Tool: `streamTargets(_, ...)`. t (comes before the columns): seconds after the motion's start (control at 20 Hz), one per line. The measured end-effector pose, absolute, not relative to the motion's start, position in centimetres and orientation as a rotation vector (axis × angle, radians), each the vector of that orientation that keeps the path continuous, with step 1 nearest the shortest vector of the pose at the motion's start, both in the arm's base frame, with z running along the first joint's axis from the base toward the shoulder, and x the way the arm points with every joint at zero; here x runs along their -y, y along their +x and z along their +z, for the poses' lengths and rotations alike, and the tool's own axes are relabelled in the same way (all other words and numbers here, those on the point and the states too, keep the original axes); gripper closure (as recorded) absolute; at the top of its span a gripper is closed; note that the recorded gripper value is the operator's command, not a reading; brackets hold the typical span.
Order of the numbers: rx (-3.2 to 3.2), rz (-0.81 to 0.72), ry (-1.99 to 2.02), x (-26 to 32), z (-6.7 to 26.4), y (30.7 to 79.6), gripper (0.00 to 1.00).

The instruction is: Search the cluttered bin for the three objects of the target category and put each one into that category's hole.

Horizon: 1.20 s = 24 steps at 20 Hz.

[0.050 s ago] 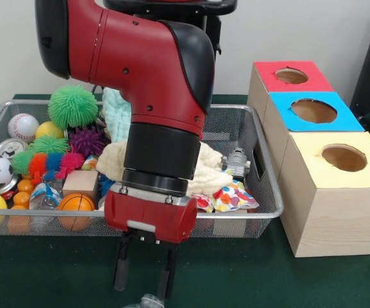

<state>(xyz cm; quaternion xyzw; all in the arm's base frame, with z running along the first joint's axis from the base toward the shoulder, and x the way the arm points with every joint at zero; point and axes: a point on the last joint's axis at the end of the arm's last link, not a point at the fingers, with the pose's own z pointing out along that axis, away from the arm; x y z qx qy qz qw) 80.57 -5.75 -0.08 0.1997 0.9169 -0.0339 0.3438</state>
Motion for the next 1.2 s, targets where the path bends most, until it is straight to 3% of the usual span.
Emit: streamTargets(1.2,-2.389,-0.085,0.512,5.16,-0.44,80.45,0.0)
